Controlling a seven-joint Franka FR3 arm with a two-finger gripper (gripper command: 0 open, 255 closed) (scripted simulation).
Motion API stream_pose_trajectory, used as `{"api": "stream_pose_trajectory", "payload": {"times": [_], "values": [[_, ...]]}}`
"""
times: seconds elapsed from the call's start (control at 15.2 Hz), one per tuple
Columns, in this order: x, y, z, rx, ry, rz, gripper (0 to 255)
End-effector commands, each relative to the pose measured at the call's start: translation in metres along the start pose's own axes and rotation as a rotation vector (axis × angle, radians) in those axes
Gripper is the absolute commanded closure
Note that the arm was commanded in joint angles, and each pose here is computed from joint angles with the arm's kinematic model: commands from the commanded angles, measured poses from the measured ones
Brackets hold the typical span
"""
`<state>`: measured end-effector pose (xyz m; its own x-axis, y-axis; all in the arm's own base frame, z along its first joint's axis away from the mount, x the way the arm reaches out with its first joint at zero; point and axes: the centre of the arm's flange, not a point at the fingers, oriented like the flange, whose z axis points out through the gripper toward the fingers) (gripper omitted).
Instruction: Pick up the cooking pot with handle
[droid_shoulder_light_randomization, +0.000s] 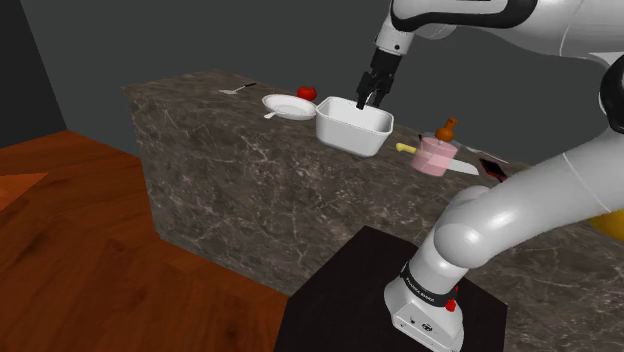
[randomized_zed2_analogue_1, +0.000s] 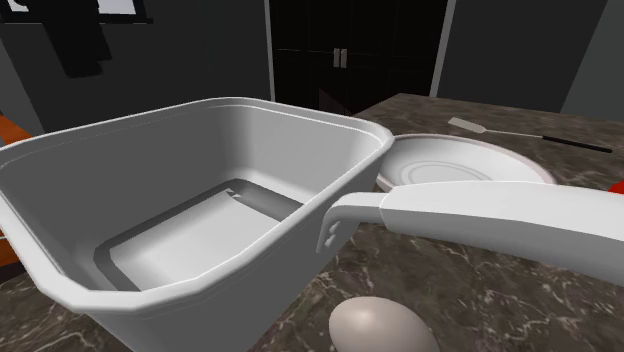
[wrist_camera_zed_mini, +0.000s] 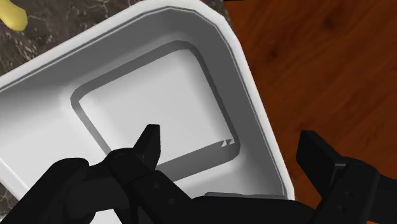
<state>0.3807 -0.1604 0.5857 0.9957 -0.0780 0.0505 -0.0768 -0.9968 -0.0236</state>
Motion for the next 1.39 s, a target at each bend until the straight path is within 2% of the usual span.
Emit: {"api": "stream_pose_trajectory", "payload": {"times": [0.0, 0.99, 1.32], "values": [[0.012, 0.029, 0.006, 0.013, -0.007, -0.013, 0], [0.118, 0.212, 0.049, 0.117, -0.058, -0.1, 0], [0.119, 0.217, 0.072, 0.12, -0.059, -0.102, 0]]}}
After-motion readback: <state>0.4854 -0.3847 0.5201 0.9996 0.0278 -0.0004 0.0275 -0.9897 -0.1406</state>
